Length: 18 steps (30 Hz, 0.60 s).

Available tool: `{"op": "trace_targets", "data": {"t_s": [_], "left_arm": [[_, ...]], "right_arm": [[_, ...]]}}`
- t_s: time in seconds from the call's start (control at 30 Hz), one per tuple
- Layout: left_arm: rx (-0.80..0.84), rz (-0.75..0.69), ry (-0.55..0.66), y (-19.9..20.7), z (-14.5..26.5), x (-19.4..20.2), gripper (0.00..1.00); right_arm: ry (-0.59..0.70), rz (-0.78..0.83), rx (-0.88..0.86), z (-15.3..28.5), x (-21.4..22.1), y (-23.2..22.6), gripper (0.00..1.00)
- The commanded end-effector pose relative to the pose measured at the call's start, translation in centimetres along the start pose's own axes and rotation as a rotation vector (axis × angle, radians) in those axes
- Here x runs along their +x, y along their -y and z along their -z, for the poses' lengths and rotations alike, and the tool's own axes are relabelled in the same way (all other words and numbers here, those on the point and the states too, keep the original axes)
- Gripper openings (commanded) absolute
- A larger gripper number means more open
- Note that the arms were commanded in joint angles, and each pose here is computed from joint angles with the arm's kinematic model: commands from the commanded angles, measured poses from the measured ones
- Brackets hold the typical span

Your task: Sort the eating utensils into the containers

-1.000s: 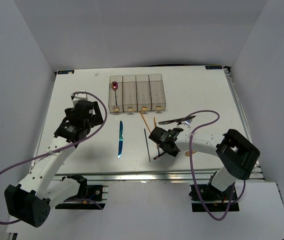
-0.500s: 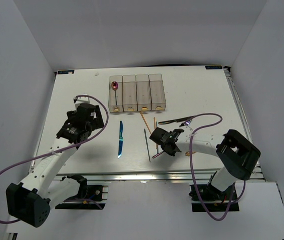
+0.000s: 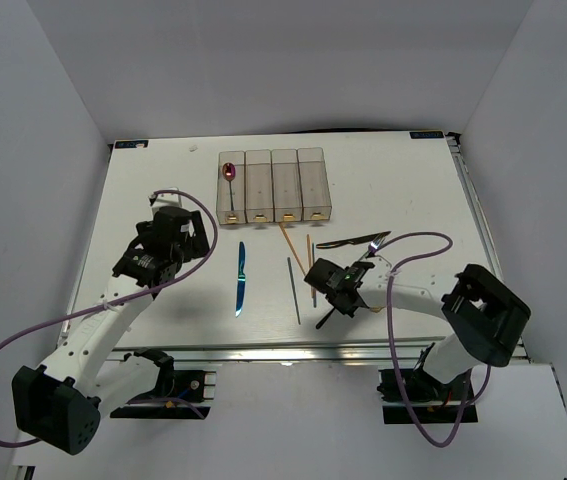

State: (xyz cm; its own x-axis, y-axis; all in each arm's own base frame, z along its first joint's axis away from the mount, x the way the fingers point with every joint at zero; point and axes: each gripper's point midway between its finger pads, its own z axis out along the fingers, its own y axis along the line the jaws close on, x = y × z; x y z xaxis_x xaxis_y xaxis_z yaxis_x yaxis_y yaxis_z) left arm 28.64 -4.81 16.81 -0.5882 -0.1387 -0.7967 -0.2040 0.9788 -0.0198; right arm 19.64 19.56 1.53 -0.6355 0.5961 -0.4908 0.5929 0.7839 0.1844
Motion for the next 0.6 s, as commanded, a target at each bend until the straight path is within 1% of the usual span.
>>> {"op": "trace_targets", "data": {"t_s": [0.0,0.07,0.17,0.2,0.23,0.27,0.3,0.33,0.37,0.4,0.43,0.47,0.57], "left_arm": [[0.082,0.027,0.037,1.5,1.1,-1.7,0.98],[0.115,0.043,0.027,2.2,1.1,-1.6,0.98],[0.267,0.083,-0.002,5.0,1.5,-1.1,0.98],[0.398,0.103,-0.005,7.4,2.2,-1.4,0.98],[0.464,0.125,-0.012,8.6,2.6,-1.4,0.98],[0.532,0.166,-0.046,9.8,2.8,-0.6,0.98],[0.661,0.189,-0.034,11.9,4.0,-1.3,0.98],[0.723,0.241,-0.046,13.0,4.6,-1.5,0.98],[0.772,0.264,-0.065,13.7,4.8,-0.9,0.98],[0.855,0.286,-0.019,14.9,5.7,-2.2,0.98],[0.941,0.322,-0.049,16.1,6.9,-2.2,0.98],[1.003,0.335,-0.013,16.8,7.5,-2.9,0.98],[1.062,0.336,-0.035,18.4,8.5,-2.4,0.98]], "right_arm": [[0.024,-0.013,0.022,0.9,-0.9,1.5,0.0],[0.031,-0.023,0.004,1.4,-1.3,1.4,0.0],[0.045,-0.025,-0.082,2.8,-2.3,0.2,0.0],[0.057,-0.004,-0.111,3.1,-2.6,-0.3,0.0],[0.066,0.053,-0.164,3.7,-2.9,-1.5,0.0],[0.078,0.096,-0.22,4.2,-3.2,-2.8,0.0],[0.078,0.147,-0.297,5.2,-3.4,-4.3,0.0],[0.106,0.26,-0.407,6.3,-3.7,-6.6,0.0],[0.122,0.323,-0.501,7.7,-3.9,-8.2,0.0],[0.09,0.405,-0.598,8.8,-2.9,-9.4,0.0],[0.115,0.509,-0.659,9.6,-3.0,-10.1,0.0],[0.125,0.514,-0.715,10.8,-3.2,-11.0,0.0],[0.121,0.548,-0.801,13.0,-3.3,-12.3,0.0]]}}
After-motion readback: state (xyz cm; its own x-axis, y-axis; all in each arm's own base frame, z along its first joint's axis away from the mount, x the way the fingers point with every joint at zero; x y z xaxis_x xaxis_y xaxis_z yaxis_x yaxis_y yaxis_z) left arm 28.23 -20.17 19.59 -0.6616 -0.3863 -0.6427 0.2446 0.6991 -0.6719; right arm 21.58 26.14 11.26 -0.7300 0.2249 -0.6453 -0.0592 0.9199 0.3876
